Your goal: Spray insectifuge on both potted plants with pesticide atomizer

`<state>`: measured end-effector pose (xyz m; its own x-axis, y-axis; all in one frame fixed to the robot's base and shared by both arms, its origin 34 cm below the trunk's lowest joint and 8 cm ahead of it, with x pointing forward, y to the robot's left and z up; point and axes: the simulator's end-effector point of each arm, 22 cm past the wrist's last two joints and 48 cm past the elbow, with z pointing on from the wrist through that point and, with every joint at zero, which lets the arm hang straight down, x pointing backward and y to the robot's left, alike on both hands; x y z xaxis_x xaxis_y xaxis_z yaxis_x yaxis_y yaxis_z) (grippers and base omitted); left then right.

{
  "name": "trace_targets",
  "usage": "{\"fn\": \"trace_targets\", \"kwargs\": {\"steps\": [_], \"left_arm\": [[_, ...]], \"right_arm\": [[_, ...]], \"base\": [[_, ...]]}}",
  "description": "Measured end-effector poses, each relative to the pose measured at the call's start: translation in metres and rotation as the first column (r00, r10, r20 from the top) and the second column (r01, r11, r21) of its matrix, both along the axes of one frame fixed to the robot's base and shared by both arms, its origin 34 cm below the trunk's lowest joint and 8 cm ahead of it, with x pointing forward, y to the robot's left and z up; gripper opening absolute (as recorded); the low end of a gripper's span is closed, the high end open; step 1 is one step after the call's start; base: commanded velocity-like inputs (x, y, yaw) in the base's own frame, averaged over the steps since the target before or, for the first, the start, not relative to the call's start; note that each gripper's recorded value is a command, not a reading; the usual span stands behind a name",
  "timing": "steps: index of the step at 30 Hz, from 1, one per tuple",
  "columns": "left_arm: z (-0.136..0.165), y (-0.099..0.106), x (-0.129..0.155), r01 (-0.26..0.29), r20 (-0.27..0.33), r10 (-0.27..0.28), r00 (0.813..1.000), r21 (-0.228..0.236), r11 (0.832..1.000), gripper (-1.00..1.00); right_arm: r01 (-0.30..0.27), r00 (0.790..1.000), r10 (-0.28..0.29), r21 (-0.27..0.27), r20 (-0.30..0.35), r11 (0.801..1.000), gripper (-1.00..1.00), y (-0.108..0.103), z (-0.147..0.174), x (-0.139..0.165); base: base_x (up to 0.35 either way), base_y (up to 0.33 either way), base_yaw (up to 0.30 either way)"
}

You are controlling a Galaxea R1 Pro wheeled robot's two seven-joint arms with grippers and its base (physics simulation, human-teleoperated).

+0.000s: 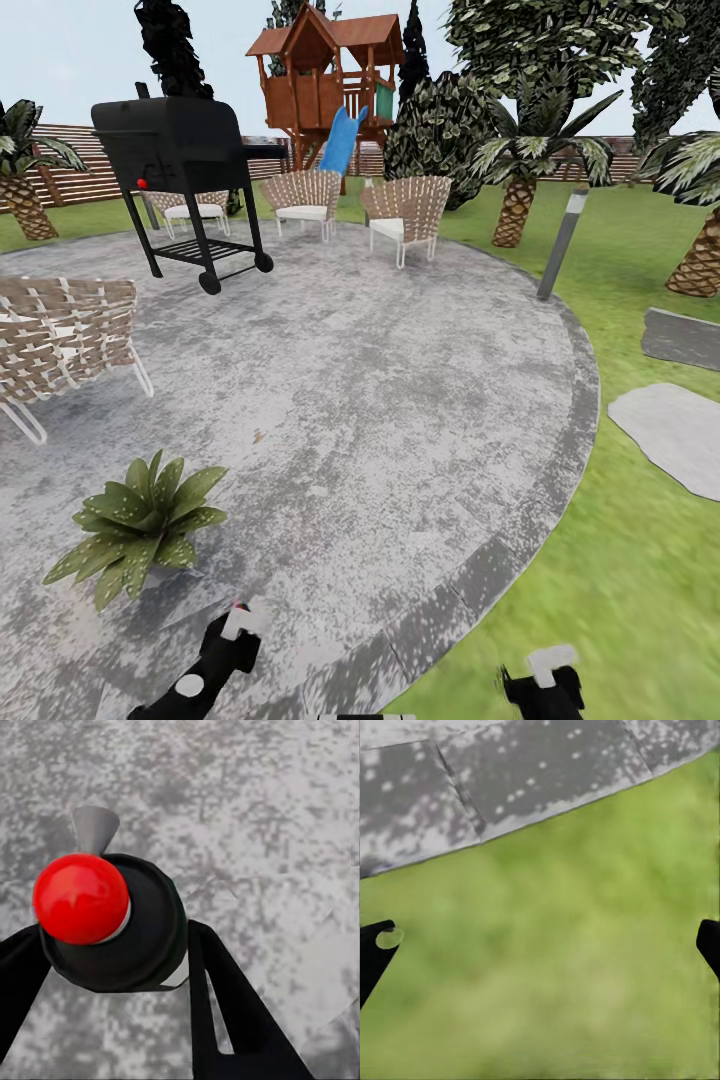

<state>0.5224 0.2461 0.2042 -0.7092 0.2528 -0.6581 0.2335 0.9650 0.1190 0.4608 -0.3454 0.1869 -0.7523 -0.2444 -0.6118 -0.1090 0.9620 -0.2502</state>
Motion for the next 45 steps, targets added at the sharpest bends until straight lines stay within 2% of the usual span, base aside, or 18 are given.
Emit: {"fn": "trace_targets", "kwargs": {"steps": [2, 4, 5, 6, 13, 18, 20, 29, 45], "left_arm": [[-0.009, 0.006, -0.019, -0.013, -0.026, 0.013, 1.000, 0.008, 1.000, -1.00], [-0.023, 0.011, -0.052, -0.043, -0.073, 0.043, 0.996, 0.003, 0.999, -1.00], [-0.036, 0.012, -0.086, -0.131, -0.121, 0.126, 0.985, -0.032, 0.991, -1.00], [-0.045, 0.012, -0.114, -0.134, -0.159, 0.127, 0.979, -0.029, 0.991, -1.00], [-0.047, 0.009, -0.119, -0.120, -0.176, 0.112, 0.978, -0.036, 0.992, -1.00], [-0.046, 0.009, -0.118, -0.133, -0.170, 0.126, 0.977, -0.035, 0.990, -1.00], [-0.046, 0.007, -0.118, -0.130, -0.171, 0.122, 0.978, -0.039, 0.991, -1.00], [-0.044, 0.006, -0.116, -0.133, -0.166, 0.125, 0.978, -0.040, 0.990, -1.00], [-0.044, 0.009, -0.116, -0.135, -0.164, 0.127, 0.978, -0.035, 0.990, -1.00]], "right_arm": [[0.093, 0.995, -0.094, 0.013, 0.034, 0.996, 1.00, -0.012, 0.005, 0.002], [0.124, 0.989, -0.126, 0.032, 0.080, 0.992, 1.00, -0.012, 0.011, 0.008], [0.138, 0.986, -0.141, 0.038, 0.091, 0.990, 1.00, -0.011, 0.012, 0.007], [0.138, 0.986, -0.141, 0.038, 0.090, 0.990, 1.00, -0.010, 0.011, 0.006], [0.165, 0.981, -0.169, 0.047, 0.095, 0.985, 1.00, -0.014, 0.012, 0.006], [0.278, 0.953, -0.285, 0.076, 0.101, 0.958, 1.00, -0.029, 0.013, 0.001], [0.293, 0.948, -0.301, 0.085, 0.100, 0.952, 1.00, -0.029, 0.013, 0.000], [0.296, 0.947, -0.306, 0.104, 0.095, 0.949, 1.00, -0.017, 0.012, -0.001], [0.296, 0.947, -0.306, 0.107, 0.093, 0.949, 1.00, -0.014, 0.011, -0.002]], "base": [[0.000, 0.000, 0.000], [0.000, 0.000, 0.000], [0.000, 0.000, 0.000], [0.000, 0.000, 0.000], [0.000, 0.000, -0.280], [0.000, 0.000, -0.289], [0.000, 0.000, -0.289], [0.000, 0.000, -0.289], [0.154, -0.233, -0.297]]}}
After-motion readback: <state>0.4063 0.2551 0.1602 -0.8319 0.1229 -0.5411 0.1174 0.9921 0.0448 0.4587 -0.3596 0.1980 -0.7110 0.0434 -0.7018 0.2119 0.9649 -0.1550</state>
